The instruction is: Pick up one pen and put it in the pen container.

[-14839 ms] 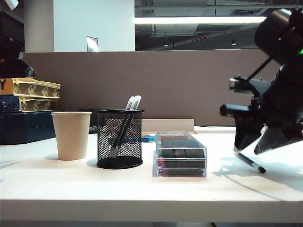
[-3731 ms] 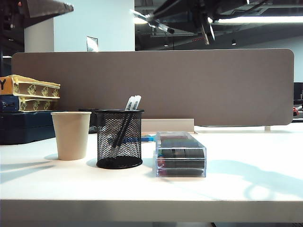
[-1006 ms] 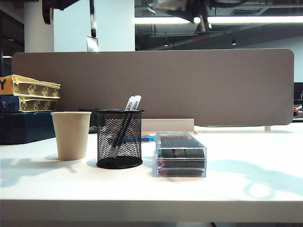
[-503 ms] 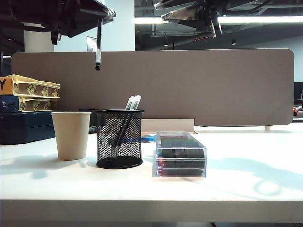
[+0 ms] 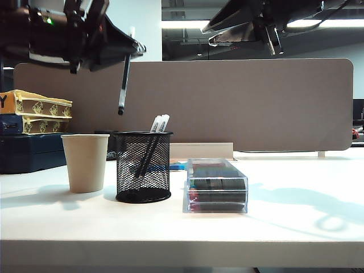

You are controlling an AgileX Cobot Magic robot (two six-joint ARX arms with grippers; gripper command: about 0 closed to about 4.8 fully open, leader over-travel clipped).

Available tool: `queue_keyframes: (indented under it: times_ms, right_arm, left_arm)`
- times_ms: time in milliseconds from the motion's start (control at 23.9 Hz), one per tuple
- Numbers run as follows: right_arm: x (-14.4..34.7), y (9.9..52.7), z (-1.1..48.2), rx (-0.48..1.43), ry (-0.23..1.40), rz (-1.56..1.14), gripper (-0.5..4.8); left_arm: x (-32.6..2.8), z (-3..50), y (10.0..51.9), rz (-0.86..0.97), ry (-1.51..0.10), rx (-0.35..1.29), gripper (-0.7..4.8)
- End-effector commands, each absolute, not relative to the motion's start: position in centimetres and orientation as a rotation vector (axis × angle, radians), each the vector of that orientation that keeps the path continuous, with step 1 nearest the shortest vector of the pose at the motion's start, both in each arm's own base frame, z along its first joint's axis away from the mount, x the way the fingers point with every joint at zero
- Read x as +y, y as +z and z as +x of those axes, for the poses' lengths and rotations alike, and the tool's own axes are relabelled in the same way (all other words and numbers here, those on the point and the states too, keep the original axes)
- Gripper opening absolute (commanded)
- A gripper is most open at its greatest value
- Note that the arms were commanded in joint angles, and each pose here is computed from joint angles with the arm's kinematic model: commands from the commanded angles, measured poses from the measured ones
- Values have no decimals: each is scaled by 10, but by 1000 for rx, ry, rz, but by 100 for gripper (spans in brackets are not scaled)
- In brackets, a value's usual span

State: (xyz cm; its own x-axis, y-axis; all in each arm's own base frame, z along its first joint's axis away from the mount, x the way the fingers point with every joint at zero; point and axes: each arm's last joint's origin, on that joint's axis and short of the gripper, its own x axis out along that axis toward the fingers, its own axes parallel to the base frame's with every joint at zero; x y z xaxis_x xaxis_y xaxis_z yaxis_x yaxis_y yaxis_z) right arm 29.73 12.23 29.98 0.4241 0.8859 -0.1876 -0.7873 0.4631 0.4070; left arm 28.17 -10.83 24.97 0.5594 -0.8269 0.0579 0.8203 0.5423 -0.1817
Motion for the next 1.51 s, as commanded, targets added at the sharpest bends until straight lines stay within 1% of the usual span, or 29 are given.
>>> queue_keyframes:
  times_ms: [42, 419, 629, 1299, 1509]
  right_arm:
    - [121, 303, 297, 381, 1068, 265, 121]
    - [119, 303, 298, 379, 1062, 263, 121]
    - [118, 303, 298, 369, 1060, 245, 117]
    - [117, 300, 298, 384, 1052, 230, 117]
    - [117, 300, 298, 384, 1052, 230, 117]
  left_arm:
    - [-110, 288, 249, -181, -980, 3, 17]
    - [-117, 309, 241, -177, -979, 20, 17]
    - [-119, 316, 225, -187, -976, 77, 17]
    - [-121, 322, 205, -205, -966, 176, 16]
    - [-121, 322, 203, -174, -966, 181, 16]
